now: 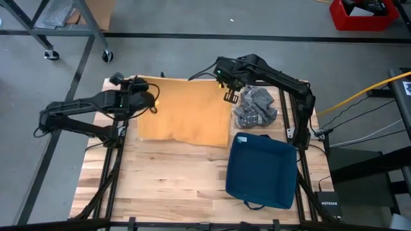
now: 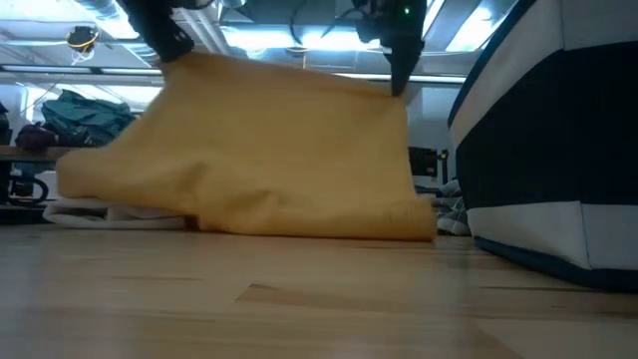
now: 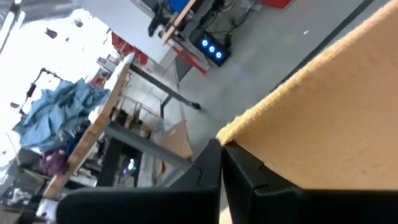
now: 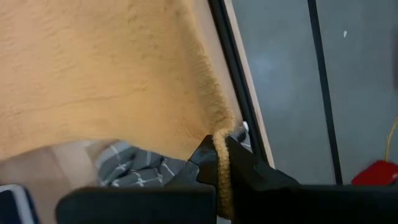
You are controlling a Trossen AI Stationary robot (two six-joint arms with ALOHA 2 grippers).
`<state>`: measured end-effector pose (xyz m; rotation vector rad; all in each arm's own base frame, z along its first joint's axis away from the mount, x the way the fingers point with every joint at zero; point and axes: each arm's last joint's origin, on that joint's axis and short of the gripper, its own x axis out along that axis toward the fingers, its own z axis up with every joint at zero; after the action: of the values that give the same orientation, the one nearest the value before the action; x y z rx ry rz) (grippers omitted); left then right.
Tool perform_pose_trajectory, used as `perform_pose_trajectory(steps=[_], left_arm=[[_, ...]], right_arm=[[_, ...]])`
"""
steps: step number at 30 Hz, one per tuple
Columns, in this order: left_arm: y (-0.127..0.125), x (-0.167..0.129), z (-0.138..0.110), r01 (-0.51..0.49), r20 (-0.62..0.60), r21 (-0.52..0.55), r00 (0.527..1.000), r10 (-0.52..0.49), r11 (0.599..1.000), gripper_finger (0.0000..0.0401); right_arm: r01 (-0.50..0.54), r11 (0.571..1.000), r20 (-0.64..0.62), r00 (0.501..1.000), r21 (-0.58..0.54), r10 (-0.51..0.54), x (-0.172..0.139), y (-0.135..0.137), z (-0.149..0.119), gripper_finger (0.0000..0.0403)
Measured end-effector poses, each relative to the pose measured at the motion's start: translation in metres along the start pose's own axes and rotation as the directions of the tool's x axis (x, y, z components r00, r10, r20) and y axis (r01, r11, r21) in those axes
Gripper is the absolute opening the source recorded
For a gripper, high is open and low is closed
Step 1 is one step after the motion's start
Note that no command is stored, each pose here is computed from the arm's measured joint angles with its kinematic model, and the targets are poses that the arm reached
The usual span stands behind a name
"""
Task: Fold towel
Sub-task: Fold the yellow towel
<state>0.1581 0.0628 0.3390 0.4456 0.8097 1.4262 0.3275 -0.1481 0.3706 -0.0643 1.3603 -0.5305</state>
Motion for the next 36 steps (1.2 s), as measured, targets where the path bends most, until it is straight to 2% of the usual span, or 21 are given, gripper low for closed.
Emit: perform_pose_trajectory(steps=[2, 8, 17, 25, 29, 33, 36], left_arm=[[-0.002, 0.01, 0.008, -0.003, 0.002, 0.008, 1.0, 0.003, 1.0, 0.0], [0.006, 0.045, 0.026, 0.039, 0.031, -0.066, 0.999, -0.037, 0.997, 0.0], [0.012, 0.102, 0.028, 0.085, 0.015, -0.071, 0.996, -0.084, 0.994, 0.0], [0.008, 0.143, 0.036, 0.028, 0.055, 0.001, 0.998, -0.028, 1.0, 0.0], [0.008, 0.159, 0.038, 0.003, 0.084, -0.003, 0.997, -0.003, 1.0, 0.0], [0.006, 0.172, 0.033, 0.015, 0.072, -0.001, 0.997, -0.015, 1.0, 0.0], [0.005, 0.176, 0.029, 0.038, 0.054, -0.001, 0.998, -0.037, 0.999, 0.0]], right_arm=[[0.004, 1.0, -0.016, 1.0, 0.005, -0.004, 0.006, -0.006, -0.001, 0.0012], [0.022, 0.999, -0.027, 0.999, 0.027, -0.021, 0.015, -0.029, -0.005, 0.0012], [0.077, 0.993, 0.045, 0.996, 0.088, -0.081, 0.026, -0.069, -0.005, 0.0012], [0.138, 0.981, 0.119, 0.981, 0.135, -0.155, 0.032, -0.101, -0.005, 0.0012], [0.172, 0.969, 0.158, 0.967, 0.176, -0.2, 0.033, -0.117, -0.005, 0.0012], [0.166, 0.965, 0.195, 0.959, 0.202, -0.206, 0.035, -0.129, -0.007, 0.0012], [0.121, 0.971, 0.231, 0.958, 0.206, -0.168, 0.036, -0.133, -0.008, 0.0012]])
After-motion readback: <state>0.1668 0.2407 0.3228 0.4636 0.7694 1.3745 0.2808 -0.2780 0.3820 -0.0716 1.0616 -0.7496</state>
